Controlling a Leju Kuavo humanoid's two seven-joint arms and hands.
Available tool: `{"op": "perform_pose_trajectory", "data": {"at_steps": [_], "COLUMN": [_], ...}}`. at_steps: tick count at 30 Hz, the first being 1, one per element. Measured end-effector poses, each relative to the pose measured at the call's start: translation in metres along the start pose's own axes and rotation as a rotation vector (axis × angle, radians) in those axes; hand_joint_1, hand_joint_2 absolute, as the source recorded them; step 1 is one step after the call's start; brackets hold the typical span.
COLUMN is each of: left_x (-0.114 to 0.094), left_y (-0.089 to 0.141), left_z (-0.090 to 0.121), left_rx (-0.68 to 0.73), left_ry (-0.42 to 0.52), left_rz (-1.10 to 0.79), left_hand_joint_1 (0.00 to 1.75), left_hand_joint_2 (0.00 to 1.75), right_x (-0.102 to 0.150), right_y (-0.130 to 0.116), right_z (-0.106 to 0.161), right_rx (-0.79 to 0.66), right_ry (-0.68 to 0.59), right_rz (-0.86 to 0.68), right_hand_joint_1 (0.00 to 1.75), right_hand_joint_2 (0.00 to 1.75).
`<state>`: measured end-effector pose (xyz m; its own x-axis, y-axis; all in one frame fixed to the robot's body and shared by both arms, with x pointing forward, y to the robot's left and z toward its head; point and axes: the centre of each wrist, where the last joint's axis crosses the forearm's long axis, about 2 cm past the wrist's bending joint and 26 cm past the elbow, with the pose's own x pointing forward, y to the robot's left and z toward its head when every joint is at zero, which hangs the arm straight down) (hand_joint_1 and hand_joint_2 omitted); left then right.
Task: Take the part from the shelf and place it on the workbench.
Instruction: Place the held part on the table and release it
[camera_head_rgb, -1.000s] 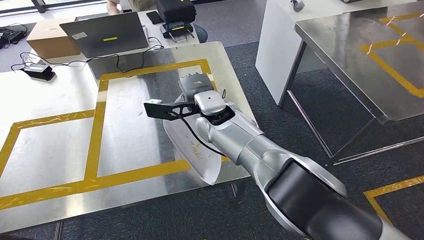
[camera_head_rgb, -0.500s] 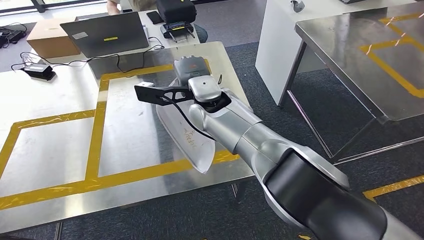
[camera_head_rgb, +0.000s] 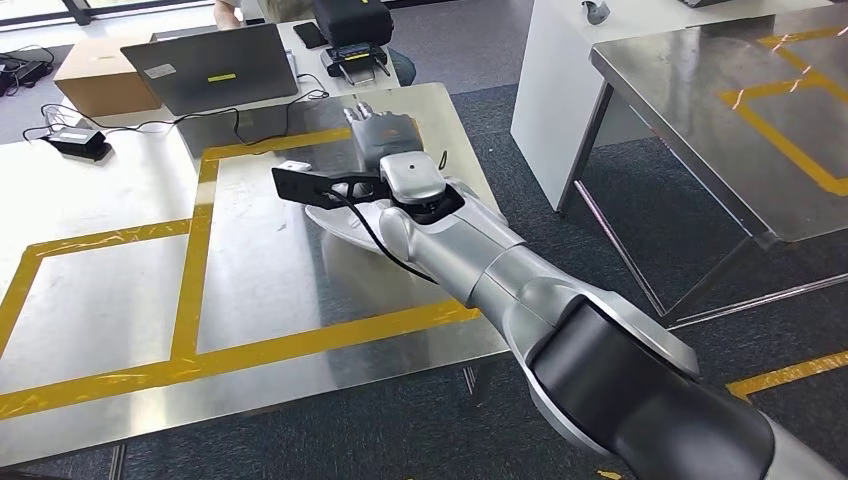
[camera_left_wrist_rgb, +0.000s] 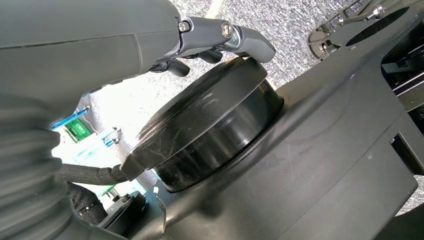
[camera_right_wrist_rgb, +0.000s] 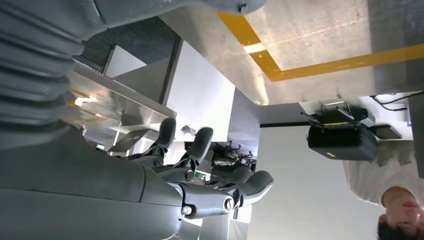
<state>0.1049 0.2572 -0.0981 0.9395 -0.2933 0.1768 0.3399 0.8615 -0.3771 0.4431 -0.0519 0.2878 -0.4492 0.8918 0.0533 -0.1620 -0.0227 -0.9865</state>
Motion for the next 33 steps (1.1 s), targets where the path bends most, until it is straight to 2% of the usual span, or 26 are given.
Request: {"op": "perform_pose_trajectory", "data": {"at_steps": [10,16,22,27,33], "left_x": [-0.005,-0.006,-0.006,-0.005,-0.005], "left_y": [-0.001,-0.001,0.002,0.004,0.005], "left_z": [-0.001,-0.001,0.001,0.002,0.002], "left_rx": [-0.003,-0.003,0.005,0.01,0.012], "left_ry": [0.009,0.032,0.042,0.044,0.05], "left_rz": [0.005,0.004,0.004,-0.002,-0.008], "left_hand_joint_1": [0.0,0.0,0.0,0.0,0.0], "left_hand_joint_2": [0.0,0.0,0.0,0.0,0.0], "right_x": [-0.004,-0.013,-0.029,-0.043,-0.058], "right_y": [0.004,-0.004,-0.052,-0.099,-0.127], "right_z": [0.0,0.0,0.002,0.015,0.035], "right_rx": [-0.006,-0.109,-0.295,-0.471,-0.603], "right_ry": [-0.005,-0.052,-0.111,-0.153,-0.176], "right_rz": [-0.004,-0.039,-0.091,-0.159,-0.191], "right_hand_joint_1": [0.0,0.0,0.0,0.0,0.0], "right_hand_joint_2": [0.0,0.0,0.0,0.0,0.0]}}
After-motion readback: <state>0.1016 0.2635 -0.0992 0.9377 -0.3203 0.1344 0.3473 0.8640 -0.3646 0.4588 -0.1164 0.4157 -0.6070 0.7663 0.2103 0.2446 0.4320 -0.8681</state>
